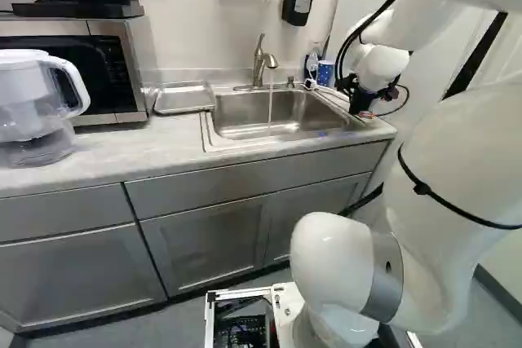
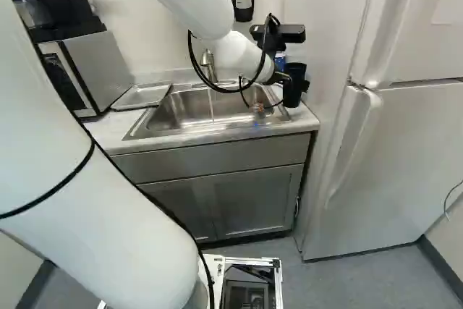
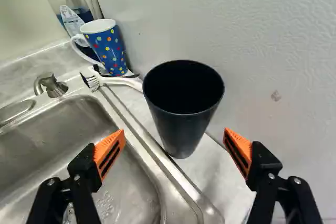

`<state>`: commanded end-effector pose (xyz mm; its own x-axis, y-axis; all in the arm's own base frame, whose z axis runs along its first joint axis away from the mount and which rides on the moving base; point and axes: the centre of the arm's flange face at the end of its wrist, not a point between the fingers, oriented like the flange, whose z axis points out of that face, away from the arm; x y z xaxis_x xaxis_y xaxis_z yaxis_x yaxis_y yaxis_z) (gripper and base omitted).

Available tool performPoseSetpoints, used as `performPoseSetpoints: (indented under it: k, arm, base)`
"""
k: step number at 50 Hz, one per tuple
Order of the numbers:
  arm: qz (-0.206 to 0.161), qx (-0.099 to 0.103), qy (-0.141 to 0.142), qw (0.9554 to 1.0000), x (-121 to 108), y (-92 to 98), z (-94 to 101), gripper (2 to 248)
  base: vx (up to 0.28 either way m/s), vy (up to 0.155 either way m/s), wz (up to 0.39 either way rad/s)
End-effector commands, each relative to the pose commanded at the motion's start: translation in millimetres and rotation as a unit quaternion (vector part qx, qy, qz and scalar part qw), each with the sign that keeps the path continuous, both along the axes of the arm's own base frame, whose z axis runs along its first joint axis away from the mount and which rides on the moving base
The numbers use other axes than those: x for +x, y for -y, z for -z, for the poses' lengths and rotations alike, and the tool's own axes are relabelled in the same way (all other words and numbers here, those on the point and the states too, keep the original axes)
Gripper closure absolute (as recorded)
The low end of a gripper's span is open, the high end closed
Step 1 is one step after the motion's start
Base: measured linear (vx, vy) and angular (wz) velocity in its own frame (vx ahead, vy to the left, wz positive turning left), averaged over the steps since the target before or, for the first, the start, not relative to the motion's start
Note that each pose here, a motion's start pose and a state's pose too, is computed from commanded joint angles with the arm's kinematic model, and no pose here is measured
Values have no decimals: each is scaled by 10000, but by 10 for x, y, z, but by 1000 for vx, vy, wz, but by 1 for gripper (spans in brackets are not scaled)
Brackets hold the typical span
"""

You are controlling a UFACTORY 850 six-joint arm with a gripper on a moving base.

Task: Rinse the cup and place it in the tray

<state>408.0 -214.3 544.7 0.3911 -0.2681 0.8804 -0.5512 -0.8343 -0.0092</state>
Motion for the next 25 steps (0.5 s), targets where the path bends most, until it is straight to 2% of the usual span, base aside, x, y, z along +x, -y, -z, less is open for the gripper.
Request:
performPoseSetpoints:
  k: [25]
  arm:
    - [79, -139, 143, 9998, 37, 47, -33, 3]
  base:
    - [0, 0, 0]
